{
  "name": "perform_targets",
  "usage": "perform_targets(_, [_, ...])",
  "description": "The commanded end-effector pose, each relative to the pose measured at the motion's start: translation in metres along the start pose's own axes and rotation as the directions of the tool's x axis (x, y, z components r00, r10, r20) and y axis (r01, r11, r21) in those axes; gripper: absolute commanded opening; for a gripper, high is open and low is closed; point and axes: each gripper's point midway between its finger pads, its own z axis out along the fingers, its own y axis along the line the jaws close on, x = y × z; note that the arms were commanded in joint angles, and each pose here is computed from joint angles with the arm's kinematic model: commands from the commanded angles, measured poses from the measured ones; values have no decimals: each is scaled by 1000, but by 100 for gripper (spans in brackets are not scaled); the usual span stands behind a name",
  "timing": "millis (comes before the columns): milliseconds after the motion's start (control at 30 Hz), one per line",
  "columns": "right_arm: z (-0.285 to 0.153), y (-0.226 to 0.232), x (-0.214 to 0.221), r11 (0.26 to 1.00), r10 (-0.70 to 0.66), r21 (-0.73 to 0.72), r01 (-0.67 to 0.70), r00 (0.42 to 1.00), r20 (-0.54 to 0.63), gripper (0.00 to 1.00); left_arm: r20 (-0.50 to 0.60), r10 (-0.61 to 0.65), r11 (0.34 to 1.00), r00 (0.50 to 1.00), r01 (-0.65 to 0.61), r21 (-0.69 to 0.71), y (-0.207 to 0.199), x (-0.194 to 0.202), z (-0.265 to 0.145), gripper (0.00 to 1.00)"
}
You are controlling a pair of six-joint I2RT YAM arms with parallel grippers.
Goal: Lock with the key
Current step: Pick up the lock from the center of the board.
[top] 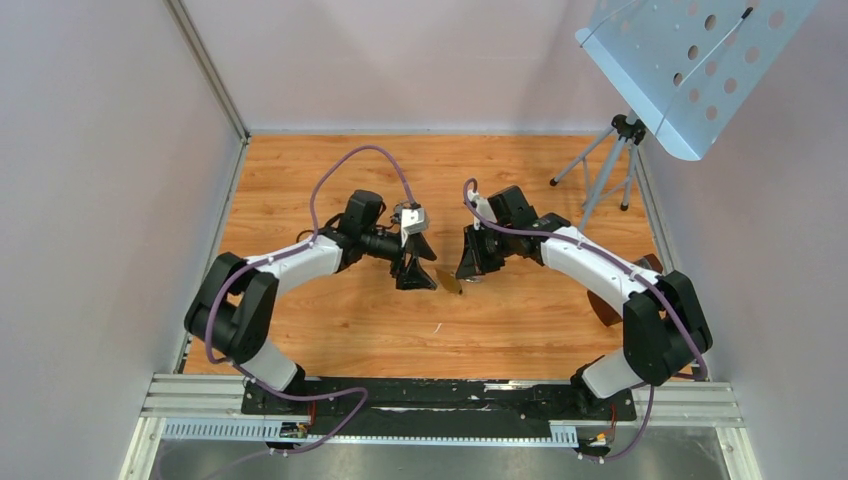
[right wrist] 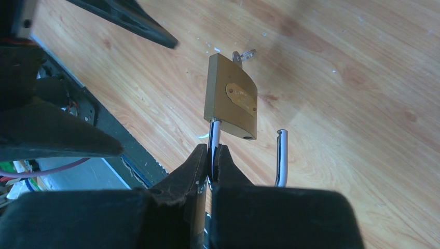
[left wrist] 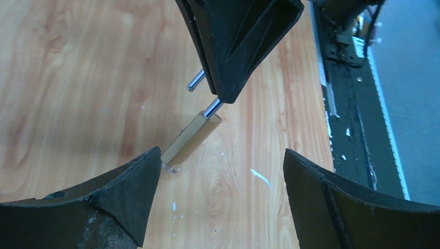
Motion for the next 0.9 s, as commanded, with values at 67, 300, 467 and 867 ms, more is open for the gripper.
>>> perform_targets(67, [-25, 48, -32, 974, -92, -194, 120, 985, 143, 0, 74, 26, 976, 997, -42, 213, -16, -22, 12, 90])
perform_targets(300, [-29, 60, -34, 957, -88, -262, 120, 987, 131, 0, 20, -9, 965, 1000, 4, 260, -14, 0, 23, 90])
perform_targets(467, [-38, 71, -41, 942, -110, -298, 153, 982, 154, 0, 4, 10, 943, 1000, -11, 333, -21, 6, 24, 89])
perform_targets(867, [-55, 87, -54, 925, -124, -331, 187, 972, 201, 0, -82, 26, 931, 996, 6, 366, -35, 17, 19, 79])
